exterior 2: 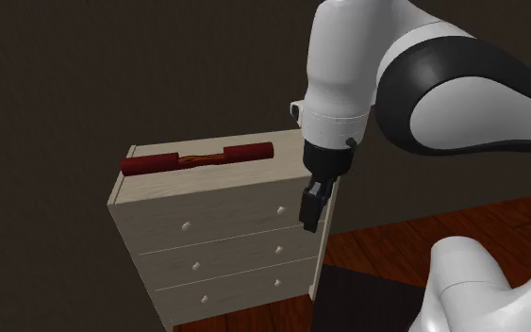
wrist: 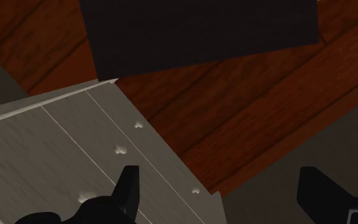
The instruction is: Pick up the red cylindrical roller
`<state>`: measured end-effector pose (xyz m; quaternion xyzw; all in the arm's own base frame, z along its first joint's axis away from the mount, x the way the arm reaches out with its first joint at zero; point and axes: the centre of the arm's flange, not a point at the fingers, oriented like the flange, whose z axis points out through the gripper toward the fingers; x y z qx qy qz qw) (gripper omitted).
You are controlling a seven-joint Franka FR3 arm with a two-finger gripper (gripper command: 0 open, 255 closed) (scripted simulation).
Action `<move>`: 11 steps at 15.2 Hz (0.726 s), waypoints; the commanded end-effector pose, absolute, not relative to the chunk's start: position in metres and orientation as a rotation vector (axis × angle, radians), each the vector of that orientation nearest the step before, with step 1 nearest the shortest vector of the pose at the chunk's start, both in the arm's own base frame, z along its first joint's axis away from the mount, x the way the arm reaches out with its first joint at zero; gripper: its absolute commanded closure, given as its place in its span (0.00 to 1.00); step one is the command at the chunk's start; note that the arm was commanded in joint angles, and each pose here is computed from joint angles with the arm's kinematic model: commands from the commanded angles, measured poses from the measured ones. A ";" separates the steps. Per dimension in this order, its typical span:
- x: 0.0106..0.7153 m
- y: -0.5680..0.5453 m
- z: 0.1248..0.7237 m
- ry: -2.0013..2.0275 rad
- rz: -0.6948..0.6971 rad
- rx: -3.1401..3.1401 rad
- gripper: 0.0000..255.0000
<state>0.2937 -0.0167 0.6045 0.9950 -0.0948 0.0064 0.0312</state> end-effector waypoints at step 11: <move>0.393 -0.108 0.602 0.039 0.016 3.112 0.00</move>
